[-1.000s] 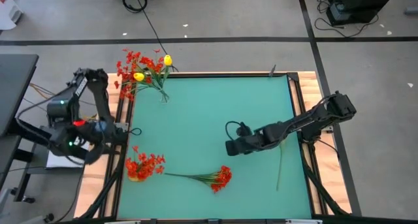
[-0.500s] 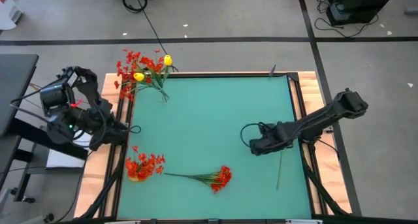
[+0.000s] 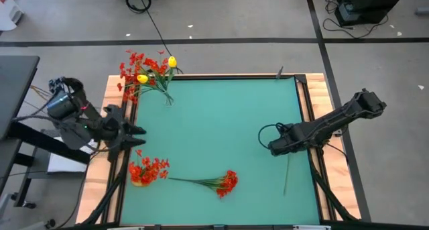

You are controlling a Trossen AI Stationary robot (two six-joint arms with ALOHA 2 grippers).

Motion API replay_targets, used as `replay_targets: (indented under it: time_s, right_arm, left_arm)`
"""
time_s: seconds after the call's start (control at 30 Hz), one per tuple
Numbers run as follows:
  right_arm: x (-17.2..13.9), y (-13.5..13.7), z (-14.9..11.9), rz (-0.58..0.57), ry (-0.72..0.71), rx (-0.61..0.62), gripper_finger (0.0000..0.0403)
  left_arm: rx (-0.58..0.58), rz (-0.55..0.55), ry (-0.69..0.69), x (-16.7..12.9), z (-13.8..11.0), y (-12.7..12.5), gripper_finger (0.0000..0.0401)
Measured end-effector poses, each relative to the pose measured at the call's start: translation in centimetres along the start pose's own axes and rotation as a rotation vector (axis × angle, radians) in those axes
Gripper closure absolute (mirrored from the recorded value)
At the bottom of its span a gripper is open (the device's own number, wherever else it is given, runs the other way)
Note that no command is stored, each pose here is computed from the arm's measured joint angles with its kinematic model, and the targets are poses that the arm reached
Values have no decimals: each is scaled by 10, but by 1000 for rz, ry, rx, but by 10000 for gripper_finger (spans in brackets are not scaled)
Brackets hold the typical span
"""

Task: Sort flowers into vase by color
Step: Put the black flower into the yellow vase

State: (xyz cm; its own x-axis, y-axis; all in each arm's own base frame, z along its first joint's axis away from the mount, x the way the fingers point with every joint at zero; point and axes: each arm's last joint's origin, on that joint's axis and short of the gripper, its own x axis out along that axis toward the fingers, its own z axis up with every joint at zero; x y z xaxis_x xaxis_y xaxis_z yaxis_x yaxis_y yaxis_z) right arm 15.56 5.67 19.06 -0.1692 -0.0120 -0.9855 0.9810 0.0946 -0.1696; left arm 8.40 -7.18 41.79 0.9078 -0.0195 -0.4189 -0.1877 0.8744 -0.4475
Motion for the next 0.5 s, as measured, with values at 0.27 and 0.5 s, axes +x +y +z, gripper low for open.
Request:
replay_targets:
  time_s: [0.27,0.5]
  right_arm:
    - [7,-5,2,-1,-18,4,206]
    - [12,1,1,-38,-42,66,219]
  left_arm:
    - [2,-2,-81,29,16,-18,200]
    - [4,12,-160,44,27,-24,200]
